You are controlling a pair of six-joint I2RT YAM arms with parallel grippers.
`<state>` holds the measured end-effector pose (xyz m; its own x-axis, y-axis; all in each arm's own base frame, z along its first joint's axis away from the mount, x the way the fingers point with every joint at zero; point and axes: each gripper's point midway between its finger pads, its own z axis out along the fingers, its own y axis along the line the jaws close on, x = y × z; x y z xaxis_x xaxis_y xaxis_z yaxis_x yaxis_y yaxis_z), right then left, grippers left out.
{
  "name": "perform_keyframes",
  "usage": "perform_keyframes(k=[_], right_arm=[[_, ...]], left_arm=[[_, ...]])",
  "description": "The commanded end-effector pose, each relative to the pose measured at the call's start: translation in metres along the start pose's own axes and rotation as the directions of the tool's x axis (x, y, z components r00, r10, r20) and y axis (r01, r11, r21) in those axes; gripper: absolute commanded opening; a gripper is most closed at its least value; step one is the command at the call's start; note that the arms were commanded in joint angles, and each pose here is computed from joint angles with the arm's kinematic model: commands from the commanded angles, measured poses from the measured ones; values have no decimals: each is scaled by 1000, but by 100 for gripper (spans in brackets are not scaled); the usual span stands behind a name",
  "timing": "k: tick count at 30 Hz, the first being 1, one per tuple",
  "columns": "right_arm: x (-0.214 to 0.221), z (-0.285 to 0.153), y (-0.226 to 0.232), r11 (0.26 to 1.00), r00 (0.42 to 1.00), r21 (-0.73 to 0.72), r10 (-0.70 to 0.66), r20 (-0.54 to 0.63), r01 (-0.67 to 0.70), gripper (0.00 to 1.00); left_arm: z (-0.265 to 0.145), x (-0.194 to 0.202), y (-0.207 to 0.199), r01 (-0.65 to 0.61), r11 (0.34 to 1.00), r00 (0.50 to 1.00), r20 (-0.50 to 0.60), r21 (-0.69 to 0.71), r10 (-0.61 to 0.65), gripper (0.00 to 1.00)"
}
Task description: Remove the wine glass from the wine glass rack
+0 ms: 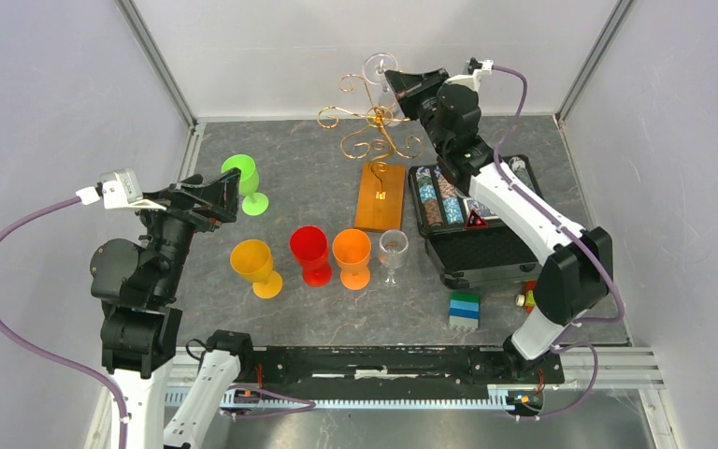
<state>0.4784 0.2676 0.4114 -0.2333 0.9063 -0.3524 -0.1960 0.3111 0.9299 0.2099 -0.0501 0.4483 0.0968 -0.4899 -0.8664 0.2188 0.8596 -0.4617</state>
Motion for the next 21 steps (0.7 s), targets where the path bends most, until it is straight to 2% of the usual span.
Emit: perform_keyframes(k=[1, 12, 21], right_arm=[[-12, 8, 55, 983, 999, -184, 5, 32, 1, 0], [-19, 28, 68, 960, 993, -268, -60, 106, 87, 0], [-49, 41, 86, 933, 971, -320, -95, 217, 163, 0]], left_arm=[[2, -6, -3, -16, 1000, 1000, 27, 15, 16, 100], [2, -6, -2, -24, 1000, 999, 25, 11, 24, 100], [2, -4, -1, -26, 1000, 999, 21, 11, 25, 100]])
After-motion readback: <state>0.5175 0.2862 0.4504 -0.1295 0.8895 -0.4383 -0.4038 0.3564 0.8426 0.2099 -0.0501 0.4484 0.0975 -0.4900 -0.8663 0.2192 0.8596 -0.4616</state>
